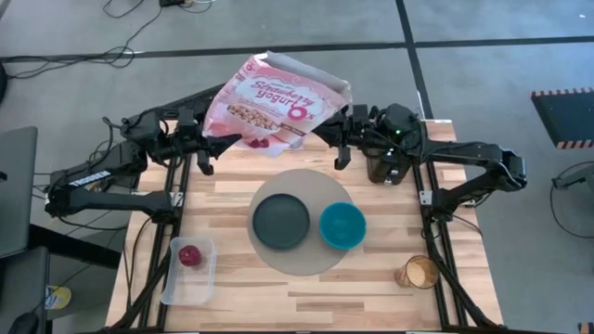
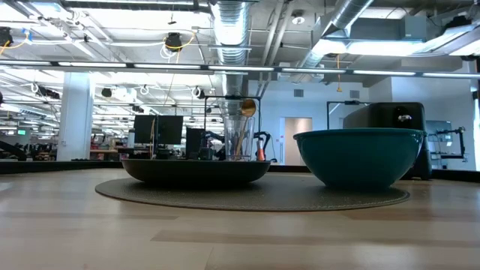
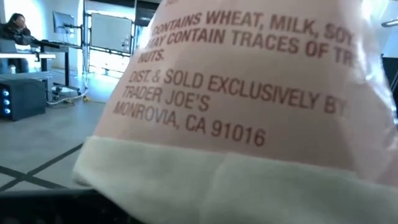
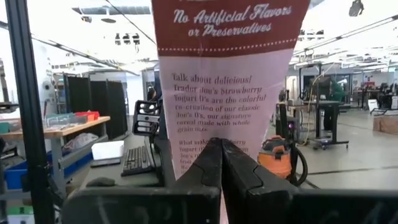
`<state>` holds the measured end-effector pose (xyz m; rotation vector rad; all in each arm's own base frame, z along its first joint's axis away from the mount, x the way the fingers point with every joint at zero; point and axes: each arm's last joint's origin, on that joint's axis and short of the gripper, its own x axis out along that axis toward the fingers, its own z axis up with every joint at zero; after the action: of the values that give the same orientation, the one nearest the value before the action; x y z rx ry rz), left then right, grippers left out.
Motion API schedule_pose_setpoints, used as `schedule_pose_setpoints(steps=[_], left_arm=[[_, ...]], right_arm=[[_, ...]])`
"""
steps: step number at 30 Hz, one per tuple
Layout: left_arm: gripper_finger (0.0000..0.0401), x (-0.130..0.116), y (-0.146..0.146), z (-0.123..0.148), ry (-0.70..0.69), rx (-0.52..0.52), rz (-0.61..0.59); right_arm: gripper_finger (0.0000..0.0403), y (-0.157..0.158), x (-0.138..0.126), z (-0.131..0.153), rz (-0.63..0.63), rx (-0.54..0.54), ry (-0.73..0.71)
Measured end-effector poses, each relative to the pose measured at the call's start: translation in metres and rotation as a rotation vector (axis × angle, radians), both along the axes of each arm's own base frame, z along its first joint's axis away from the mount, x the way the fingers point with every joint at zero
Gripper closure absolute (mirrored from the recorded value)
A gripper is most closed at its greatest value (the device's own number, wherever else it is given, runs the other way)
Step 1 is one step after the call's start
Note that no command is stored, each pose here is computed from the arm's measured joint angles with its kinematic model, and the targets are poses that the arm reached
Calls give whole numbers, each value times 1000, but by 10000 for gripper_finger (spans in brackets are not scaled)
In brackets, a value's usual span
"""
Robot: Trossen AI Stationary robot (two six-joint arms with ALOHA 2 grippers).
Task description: Arrange a breakfast setting
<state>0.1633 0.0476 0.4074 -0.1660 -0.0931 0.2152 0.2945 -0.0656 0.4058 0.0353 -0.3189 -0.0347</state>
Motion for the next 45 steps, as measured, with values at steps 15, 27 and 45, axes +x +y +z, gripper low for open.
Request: schedule_pose_setpoints(steps=[15,27,45], left_arm=[[266,-17,-7,-9,115,-37,-51],[266,-14,-19,-24,257,-130,-168],[266,12,-41,-58,552,-282,-179]], right_arm=[[287,18,-65,1,25,234,377],[283,64,-138,7,75,230,527],[282,76,-191,7,111,177,551]])
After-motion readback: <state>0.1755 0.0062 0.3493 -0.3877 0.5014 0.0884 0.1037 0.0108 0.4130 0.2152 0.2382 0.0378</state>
